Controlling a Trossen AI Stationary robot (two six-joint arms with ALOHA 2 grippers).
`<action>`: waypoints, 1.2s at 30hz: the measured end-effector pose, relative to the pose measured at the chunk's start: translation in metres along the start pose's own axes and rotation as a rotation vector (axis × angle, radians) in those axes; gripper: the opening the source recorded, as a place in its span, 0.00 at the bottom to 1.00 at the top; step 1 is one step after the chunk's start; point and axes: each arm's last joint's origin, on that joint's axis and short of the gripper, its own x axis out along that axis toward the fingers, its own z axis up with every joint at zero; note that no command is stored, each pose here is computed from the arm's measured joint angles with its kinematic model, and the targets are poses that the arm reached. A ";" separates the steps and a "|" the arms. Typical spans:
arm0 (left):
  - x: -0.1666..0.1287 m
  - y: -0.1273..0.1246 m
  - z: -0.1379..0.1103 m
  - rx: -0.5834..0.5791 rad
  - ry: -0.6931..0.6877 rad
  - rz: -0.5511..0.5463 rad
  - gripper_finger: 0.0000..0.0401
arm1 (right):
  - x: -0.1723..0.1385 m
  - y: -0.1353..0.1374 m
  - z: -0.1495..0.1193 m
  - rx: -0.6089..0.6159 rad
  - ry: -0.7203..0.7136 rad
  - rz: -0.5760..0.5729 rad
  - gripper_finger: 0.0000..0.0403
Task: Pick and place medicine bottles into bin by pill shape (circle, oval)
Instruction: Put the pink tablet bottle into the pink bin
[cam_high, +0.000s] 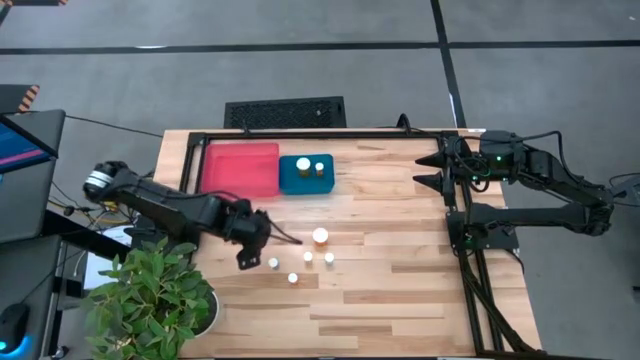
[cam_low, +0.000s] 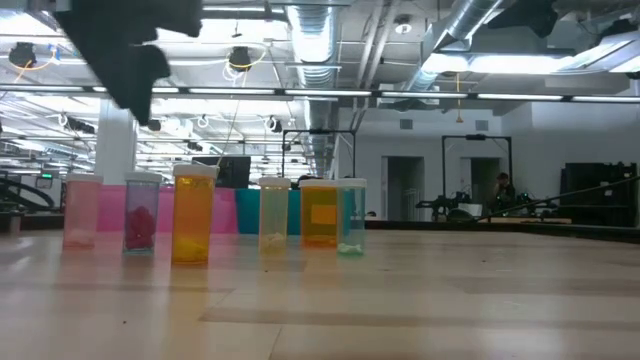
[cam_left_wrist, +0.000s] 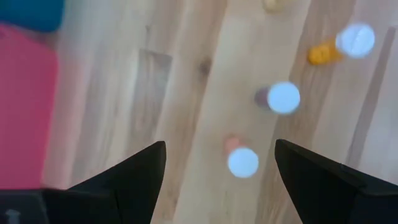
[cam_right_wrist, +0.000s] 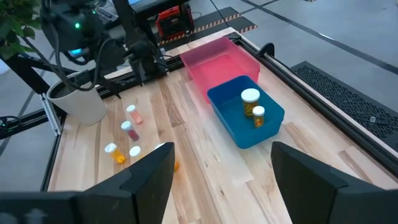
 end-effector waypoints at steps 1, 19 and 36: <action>0.002 -0.002 -0.004 0.008 0.003 -0.003 0.74 | 0.000 0.000 0.000 0.000 -0.001 0.000 0.69; 0.040 -0.014 -0.031 0.131 -0.015 -0.017 0.74 | 0.000 0.000 0.000 0.019 0.000 -0.001 0.69; 0.051 -0.012 -0.037 0.144 0.000 -0.030 0.74 | 0.000 0.000 0.000 0.026 0.000 -0.002 0.69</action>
